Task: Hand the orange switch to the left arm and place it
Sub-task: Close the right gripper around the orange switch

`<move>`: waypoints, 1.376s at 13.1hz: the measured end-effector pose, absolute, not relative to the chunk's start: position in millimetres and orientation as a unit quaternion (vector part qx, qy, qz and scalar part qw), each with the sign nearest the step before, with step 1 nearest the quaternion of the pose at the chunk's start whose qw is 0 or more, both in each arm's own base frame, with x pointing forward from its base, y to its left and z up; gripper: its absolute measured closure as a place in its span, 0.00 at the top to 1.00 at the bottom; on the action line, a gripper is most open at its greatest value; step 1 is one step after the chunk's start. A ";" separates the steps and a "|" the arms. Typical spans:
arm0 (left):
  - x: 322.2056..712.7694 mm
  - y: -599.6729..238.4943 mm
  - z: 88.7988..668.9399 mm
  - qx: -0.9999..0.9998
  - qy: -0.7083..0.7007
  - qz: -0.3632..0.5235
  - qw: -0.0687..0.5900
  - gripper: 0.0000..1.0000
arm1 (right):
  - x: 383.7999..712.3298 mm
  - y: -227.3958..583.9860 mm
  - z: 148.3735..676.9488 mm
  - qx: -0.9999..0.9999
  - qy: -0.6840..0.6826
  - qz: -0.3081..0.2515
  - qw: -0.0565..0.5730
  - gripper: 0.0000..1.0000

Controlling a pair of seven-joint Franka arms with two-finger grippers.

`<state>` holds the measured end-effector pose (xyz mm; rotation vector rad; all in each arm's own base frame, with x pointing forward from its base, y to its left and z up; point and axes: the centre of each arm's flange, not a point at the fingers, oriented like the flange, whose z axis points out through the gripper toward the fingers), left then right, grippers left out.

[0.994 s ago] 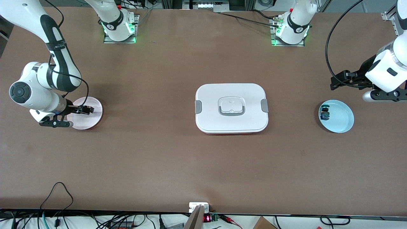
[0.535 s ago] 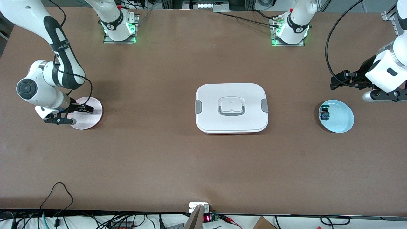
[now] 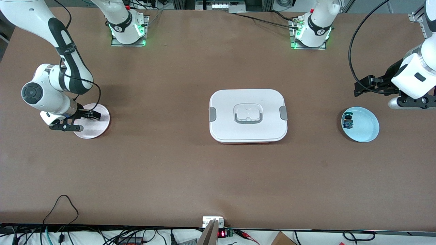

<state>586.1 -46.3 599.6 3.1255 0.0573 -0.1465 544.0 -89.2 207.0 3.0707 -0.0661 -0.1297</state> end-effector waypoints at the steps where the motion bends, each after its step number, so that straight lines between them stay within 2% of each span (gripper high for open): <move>1: 586.2 -45.6 599.6 0.999 0.019 -0.047 0.006 1.00 | 542.9 -89.0 206.0 0.998 -0.021 -0.042 0.034 1.00; 8: 586.2 -45.1 599.6 0.999 0.019 -0.047 0.006 1.00 | 537.7 -89.8 195.6 0.998 -0.019 -0.046 0.032 1.00; 18: 586.2 -45.1 599.6 0.999 0.019 -0.047 0.006 1.00 | 525.5 -91.6 179.1 0.999 -0.019 -0.020 0.031 1.00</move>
